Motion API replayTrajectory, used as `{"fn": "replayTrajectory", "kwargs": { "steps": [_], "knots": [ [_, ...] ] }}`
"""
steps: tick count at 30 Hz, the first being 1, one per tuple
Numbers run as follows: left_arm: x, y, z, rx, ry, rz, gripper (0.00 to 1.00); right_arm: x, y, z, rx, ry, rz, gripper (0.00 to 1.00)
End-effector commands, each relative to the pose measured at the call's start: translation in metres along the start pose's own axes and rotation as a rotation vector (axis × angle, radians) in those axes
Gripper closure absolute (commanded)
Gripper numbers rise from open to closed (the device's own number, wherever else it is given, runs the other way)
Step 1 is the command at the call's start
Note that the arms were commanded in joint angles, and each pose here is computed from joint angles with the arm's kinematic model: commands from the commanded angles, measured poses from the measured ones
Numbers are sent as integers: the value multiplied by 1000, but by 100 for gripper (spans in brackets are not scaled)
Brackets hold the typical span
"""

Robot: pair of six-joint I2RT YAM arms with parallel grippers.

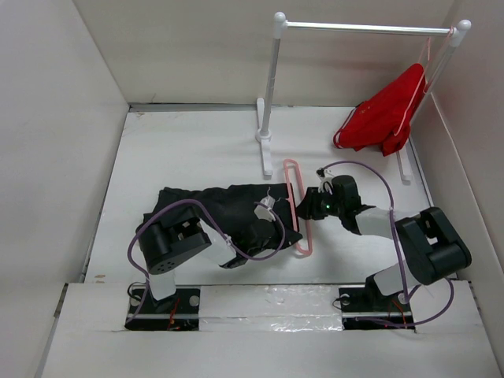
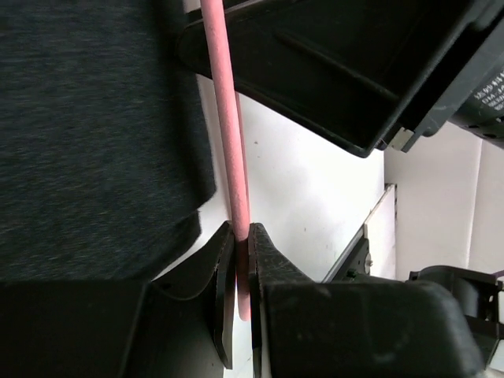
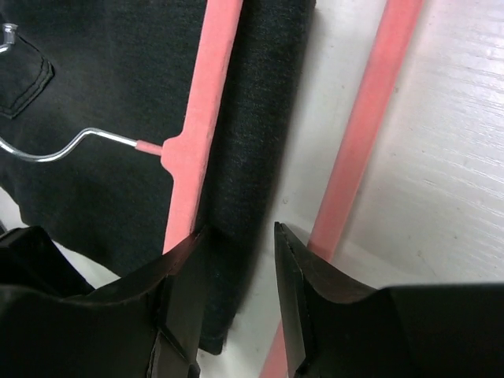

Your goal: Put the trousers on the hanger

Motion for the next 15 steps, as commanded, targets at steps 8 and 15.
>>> {"fn": "replayTrajectory", "kwargs": {
  "steps": [8, 15],
  "knots": [
    [-7, -2, 15, -18, -24, -2, 100, 19, -16, 14, -4, -42, -69, 55],
    [-6, -3, 17, 0, -35, -8, 100, 22, -13, 16, 25, -107, -50, 92]
  ]
}}
Point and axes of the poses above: each gripper's point midway between its finger pads, its own x axis out along the fingers, its own z axis along the line the jaws close on, y = z × x, the point moved 6 cm from there along -x, back along the fingers, and after that the axes turned 12 degrees about x, right-handed, at the moved point
